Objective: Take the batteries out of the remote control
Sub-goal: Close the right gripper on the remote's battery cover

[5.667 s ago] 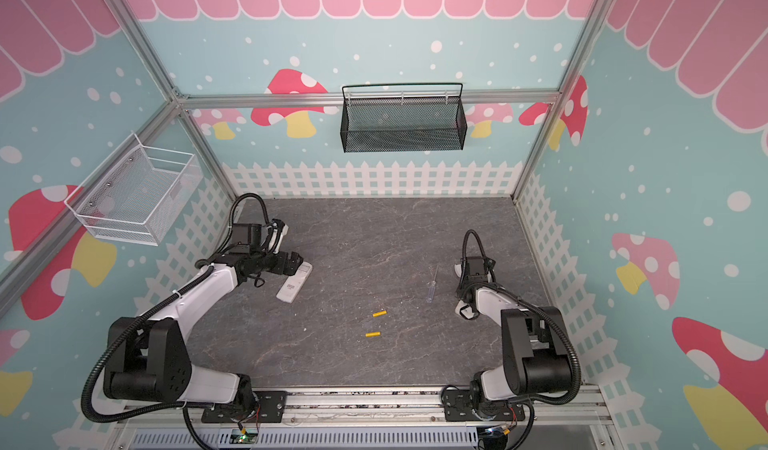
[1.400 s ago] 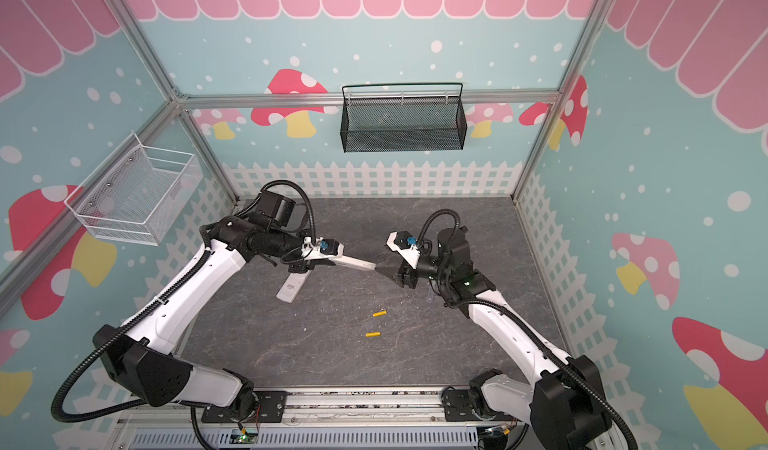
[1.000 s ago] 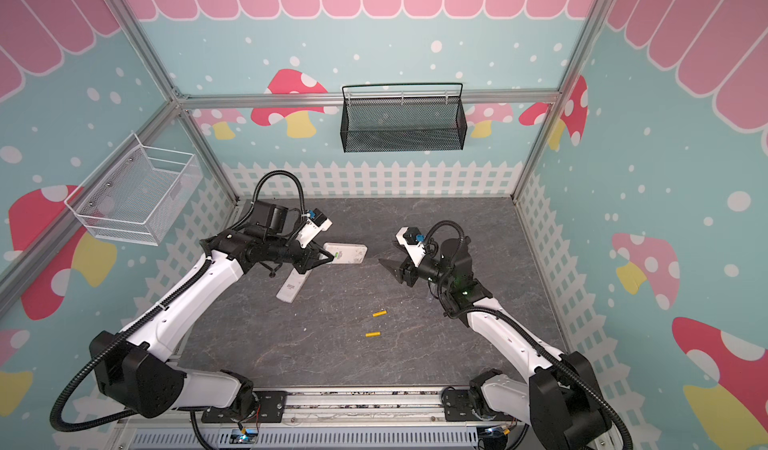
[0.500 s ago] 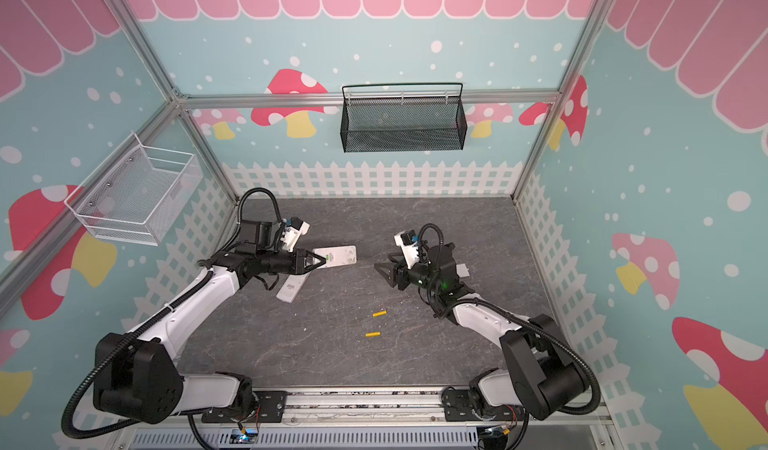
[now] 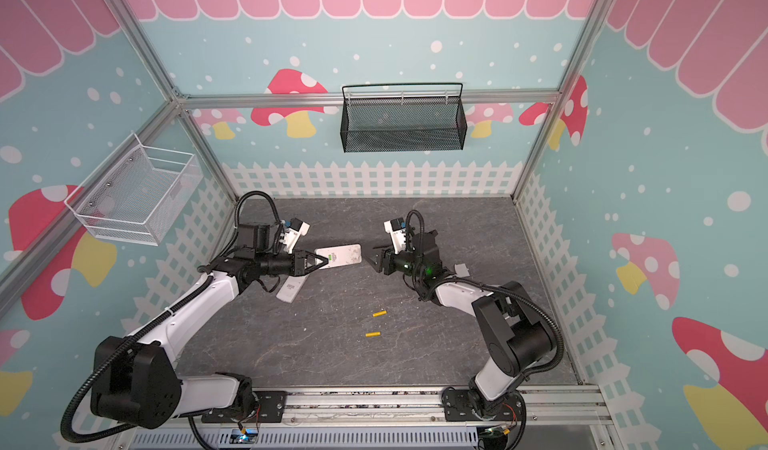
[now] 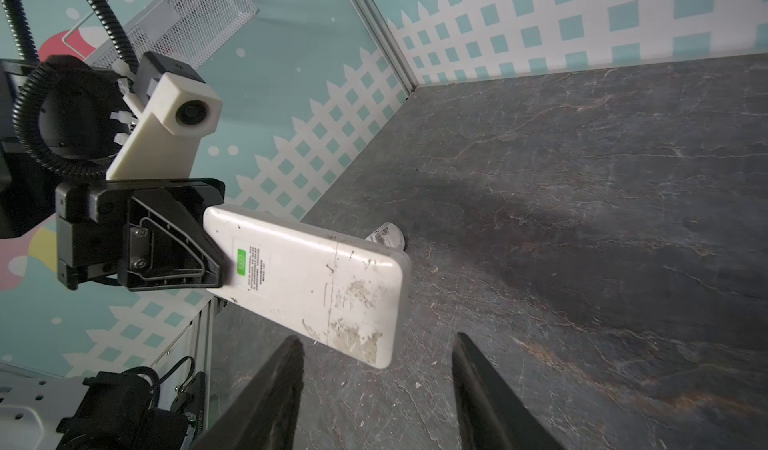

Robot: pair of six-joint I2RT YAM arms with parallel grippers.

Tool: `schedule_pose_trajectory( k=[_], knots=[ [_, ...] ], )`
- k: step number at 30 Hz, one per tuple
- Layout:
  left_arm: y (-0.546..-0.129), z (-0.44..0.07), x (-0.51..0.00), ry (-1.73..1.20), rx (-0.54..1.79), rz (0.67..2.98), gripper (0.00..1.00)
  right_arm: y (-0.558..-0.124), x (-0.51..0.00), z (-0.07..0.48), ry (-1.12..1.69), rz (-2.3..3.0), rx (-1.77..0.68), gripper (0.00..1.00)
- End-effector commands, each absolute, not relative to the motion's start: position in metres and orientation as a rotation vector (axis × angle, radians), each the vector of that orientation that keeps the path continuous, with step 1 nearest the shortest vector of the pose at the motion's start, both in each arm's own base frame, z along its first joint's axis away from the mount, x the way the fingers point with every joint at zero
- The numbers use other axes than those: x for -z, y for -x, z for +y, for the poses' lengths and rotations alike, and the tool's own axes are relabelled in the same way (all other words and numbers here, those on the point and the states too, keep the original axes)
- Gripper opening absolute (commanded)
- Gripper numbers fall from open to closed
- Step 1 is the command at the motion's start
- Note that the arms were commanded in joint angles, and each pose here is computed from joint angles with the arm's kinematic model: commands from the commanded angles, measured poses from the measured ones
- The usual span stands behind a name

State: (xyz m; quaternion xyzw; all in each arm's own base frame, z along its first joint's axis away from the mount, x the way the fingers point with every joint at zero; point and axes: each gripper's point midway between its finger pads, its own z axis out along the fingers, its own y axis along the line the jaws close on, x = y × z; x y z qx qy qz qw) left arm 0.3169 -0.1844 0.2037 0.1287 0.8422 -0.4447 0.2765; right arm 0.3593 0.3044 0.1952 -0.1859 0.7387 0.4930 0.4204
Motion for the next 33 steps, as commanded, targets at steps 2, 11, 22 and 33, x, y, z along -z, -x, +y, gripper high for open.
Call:
schedule_pose_trajectory(
  k=[2, 11, 22, 33],
  knots=[
    [-0.314, -0.188, -0.223, -0.381, 1.247, 2.183, 0.0, -0.363, -0.202, 0.32, 0.472, 1.834, -1.314, 0.59],
    [-0.312, -0.194, -0.225, -0.4, 1.28, 2.166, 0.0, -0.36, -0.192, 0.329, 0.473, 1.858, -1.369, 0.59],
    [-0.309, -0.197, -0.225, -0.401, 1.31, 2.162, 0.0, -0.358, -0.192, 0.338, 0.501, 1.851, -1.415, 0.46],
    [-0.313, -0.196, -0.223, -0.394, 1.276, 2.168, 0.0, -0.358, -0.193, 0.337, 0.511, 1.848, -1.395, 0.22]
  ],
)
